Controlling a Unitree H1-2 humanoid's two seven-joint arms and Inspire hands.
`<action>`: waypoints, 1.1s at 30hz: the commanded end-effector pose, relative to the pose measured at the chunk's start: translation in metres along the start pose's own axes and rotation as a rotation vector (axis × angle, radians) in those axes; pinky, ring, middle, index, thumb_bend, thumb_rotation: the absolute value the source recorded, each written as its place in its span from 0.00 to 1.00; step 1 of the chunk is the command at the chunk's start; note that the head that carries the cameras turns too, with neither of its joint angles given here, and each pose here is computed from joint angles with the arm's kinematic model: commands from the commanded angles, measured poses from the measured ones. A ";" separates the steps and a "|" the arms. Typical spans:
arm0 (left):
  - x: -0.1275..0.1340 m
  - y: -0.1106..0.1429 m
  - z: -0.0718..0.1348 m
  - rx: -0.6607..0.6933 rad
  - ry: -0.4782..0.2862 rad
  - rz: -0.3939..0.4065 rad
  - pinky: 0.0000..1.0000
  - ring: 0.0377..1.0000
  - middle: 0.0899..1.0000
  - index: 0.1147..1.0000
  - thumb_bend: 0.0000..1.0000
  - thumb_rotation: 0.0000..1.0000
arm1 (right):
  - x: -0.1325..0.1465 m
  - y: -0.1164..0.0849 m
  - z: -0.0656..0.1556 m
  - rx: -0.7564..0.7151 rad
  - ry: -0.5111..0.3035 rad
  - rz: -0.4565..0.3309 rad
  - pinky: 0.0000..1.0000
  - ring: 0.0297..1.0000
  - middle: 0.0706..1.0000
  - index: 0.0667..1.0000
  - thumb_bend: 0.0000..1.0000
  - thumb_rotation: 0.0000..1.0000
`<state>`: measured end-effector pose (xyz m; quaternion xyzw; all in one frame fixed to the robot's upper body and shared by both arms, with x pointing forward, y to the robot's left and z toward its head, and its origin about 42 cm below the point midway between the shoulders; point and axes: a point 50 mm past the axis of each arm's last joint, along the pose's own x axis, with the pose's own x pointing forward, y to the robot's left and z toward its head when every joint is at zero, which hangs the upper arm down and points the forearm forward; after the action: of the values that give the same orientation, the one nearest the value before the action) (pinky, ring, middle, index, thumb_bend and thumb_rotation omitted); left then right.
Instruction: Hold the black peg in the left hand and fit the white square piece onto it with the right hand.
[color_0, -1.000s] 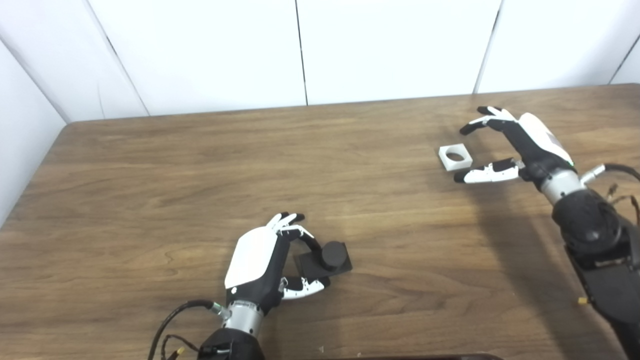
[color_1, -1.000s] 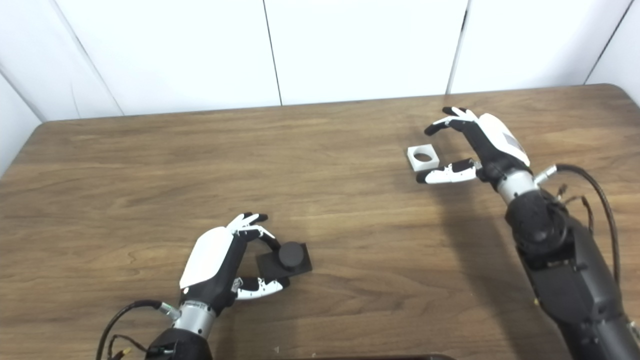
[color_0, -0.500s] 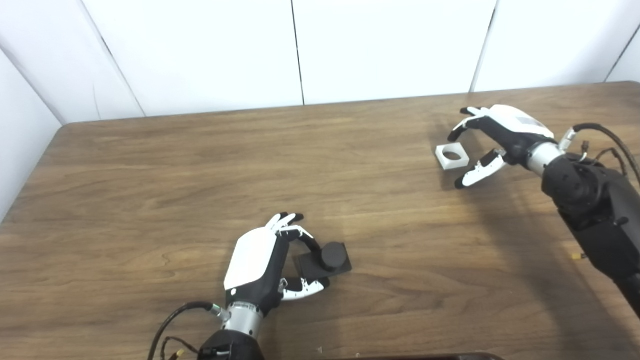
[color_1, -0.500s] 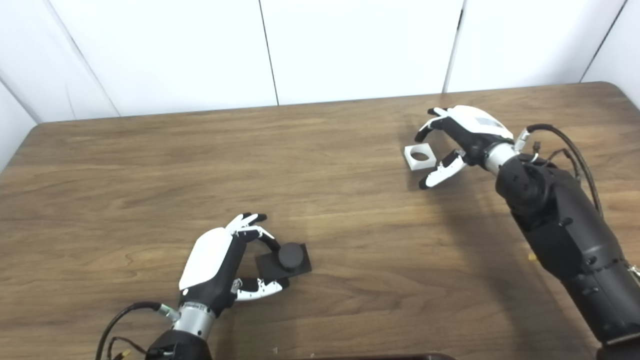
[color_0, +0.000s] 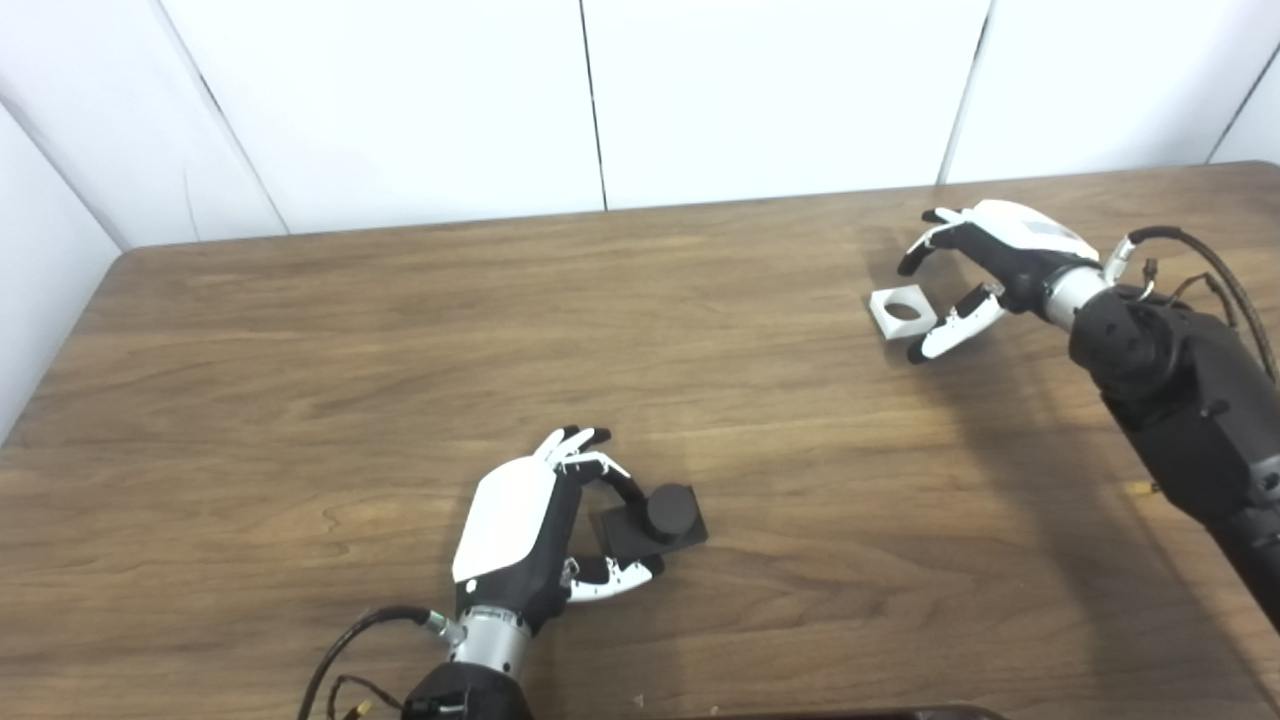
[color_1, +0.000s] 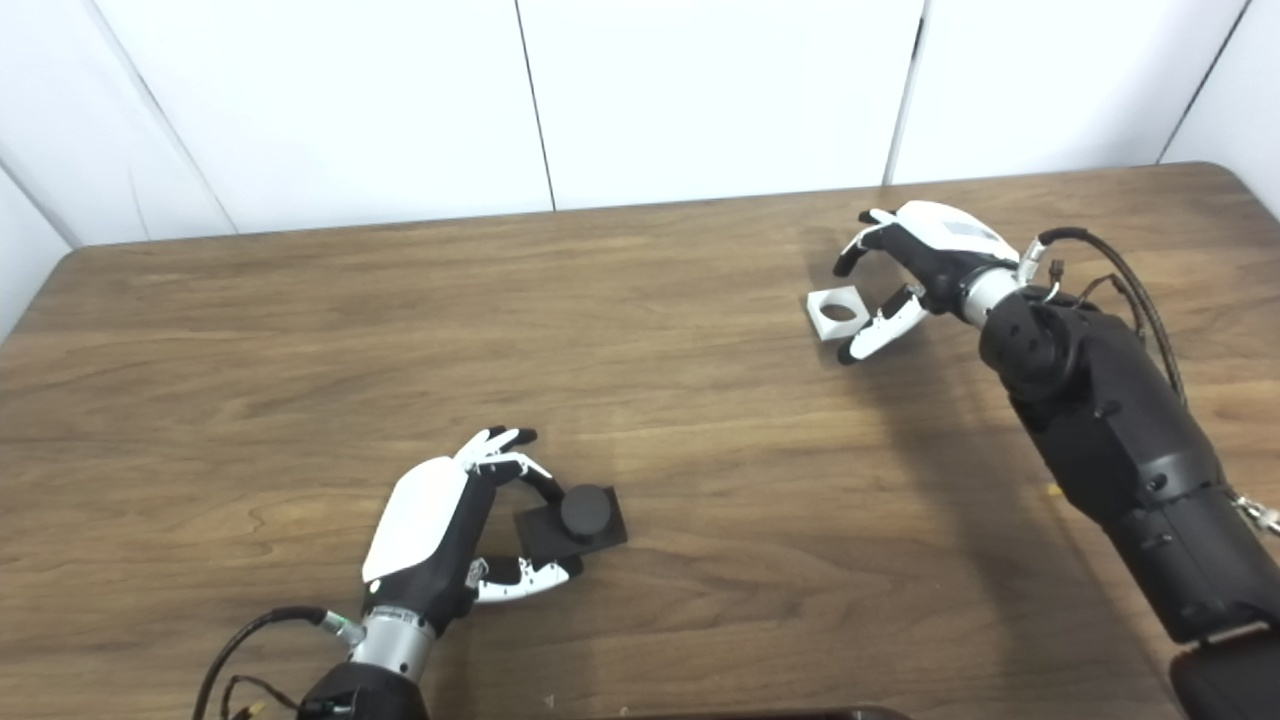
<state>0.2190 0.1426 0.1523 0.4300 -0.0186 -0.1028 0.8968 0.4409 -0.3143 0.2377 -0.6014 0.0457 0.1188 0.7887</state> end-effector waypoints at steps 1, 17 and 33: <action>-0.004 -0.017 0.003 -0.033 0.013 -0.061 0.83 0.94 0.87 0.43 0.50 0.07 | 0.007 -0.034 0.015 -0.024 -0.059 -0.100 1.00 1.00 0.98 0.70 0.89 0.22; -0.003 -0.016 0.007 -0.033 0.003 -0.052 0.83 0.93 0.87 0.43 0.50 0.07 | 0.022 -0.028 0.004 0.001 -0.014 -0.068 1.00 1.00 0.96 0.71 0.87 0.21; -0.003 -0.016 0.010 -0.038 0.004 -0.051 0.83 0.94 0.87 0.43 0.50 0.07 | 0.026 -0.020 0.012 -0.017 -0.035 -0.021 1.00 1.00 0.93 0.66 0.84 0.21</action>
<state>0.2183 0.1390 0.1522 0.4294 -0.0204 -0.1020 0.8971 0.4594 -0.3143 0.2240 -0.5954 0.0700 0.1261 0.7904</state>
